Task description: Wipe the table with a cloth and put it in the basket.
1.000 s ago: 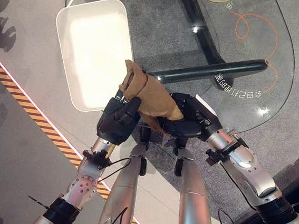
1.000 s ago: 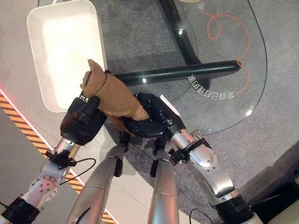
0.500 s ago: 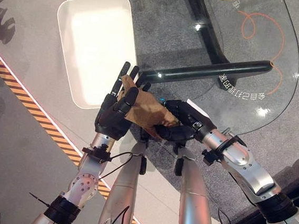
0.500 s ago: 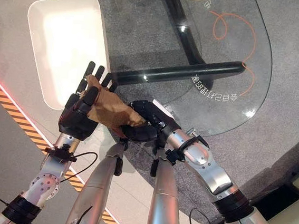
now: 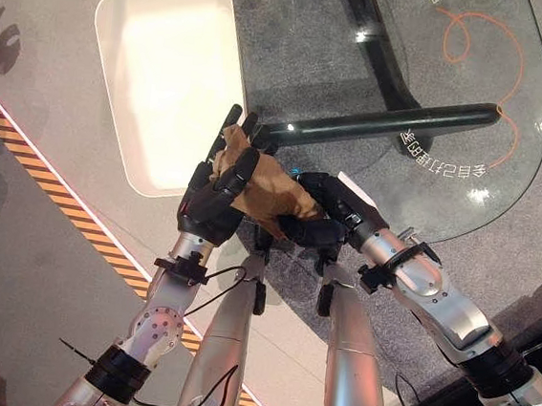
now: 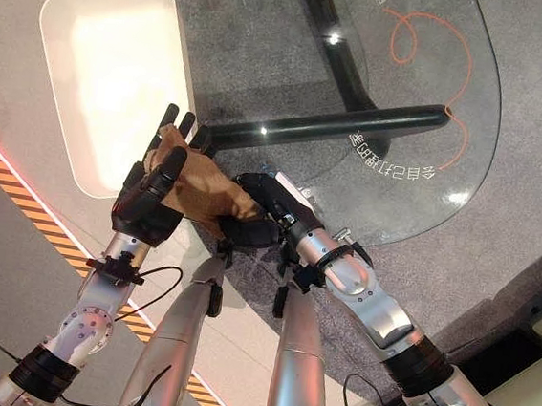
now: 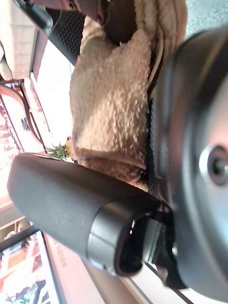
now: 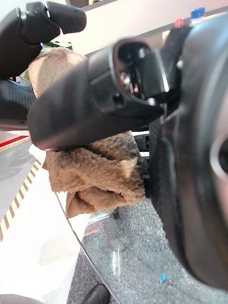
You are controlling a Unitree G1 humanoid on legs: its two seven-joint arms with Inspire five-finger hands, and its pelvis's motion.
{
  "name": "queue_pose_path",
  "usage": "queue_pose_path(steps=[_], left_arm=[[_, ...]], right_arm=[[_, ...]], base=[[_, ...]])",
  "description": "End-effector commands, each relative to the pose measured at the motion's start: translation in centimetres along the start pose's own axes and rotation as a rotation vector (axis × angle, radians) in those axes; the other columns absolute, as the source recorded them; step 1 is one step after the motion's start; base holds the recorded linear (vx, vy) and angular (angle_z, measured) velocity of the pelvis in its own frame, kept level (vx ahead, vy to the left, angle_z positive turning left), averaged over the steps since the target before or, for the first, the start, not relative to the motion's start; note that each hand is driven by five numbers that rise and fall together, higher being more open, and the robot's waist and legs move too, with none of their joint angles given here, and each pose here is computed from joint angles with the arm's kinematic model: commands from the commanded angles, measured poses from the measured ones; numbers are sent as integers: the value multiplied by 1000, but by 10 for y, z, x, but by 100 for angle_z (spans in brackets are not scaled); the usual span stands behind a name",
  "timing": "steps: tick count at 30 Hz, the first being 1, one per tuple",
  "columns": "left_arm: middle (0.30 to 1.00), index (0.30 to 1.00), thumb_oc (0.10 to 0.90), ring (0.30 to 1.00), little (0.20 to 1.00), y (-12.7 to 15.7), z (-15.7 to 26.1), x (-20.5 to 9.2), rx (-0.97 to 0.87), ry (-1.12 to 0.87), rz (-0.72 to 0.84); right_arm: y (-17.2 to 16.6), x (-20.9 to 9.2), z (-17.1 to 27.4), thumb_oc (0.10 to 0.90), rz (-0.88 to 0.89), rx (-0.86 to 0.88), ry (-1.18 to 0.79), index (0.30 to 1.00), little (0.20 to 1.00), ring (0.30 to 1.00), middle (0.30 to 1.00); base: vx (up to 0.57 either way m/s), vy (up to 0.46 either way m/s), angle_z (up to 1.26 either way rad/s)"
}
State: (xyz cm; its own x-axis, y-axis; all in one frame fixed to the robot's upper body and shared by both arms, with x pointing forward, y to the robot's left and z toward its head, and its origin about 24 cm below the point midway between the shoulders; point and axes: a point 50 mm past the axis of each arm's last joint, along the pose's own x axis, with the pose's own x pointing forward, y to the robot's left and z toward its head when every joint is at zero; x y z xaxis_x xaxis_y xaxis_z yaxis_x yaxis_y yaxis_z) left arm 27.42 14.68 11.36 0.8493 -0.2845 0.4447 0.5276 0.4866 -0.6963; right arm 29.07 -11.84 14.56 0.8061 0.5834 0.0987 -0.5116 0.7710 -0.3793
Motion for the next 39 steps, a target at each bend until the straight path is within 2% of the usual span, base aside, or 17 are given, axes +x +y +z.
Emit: queue_pose_path(steps=[1,10,11,12,13,14,37,38,39], left_arm=[[900,900,800,900,900,-49,-13,2,27,56,-254],[900,900,800,900,900,-45,-18,1,98,90,-211],[832,832,720,832,820,-45,-18,1,97,89,-212],[573,573,418,573,518,-45,-18,1,92,86,-215],[401,401,218,401,318,-45,-18,1,93,79,-207],[300,300,100,300,200,-44,-18,0,89,70,-206],[300,300,100,300,200,-42,-16,-1,30,12,-194],[300,300,100,300,200,-42,-16,-1,27,9,-195],[300,300,100,300,200,-42,-16,-1,25,6,-195]], right_arm=[[36,-1,95,100,152,137,-498,300,200,300,300],[41,-1,96,100,163,177,-498,300,200,300,300],[41,-1,96,100,163,177,-497,300,200,300,300],[41,-1,95,100,164,179,-496,300,200,300,300],[42,0,95,100,167,178,-495,300,200,300,300],[43,0,94,100,169,179,-494,300,200,300,300],[41,2,90,100,138,218,-476,300,200,300,300],[40,2,91,350,122,229,-479,514,450,514,514],[39,2,91,800,113,231,-484,900,900,900,900]], base=[[0,0,0],[0,0,0],[0,0,0],[0,0,0],[0,0,0],[0,0,0],[0,0,0],[0,0,0],[0,0,0]])
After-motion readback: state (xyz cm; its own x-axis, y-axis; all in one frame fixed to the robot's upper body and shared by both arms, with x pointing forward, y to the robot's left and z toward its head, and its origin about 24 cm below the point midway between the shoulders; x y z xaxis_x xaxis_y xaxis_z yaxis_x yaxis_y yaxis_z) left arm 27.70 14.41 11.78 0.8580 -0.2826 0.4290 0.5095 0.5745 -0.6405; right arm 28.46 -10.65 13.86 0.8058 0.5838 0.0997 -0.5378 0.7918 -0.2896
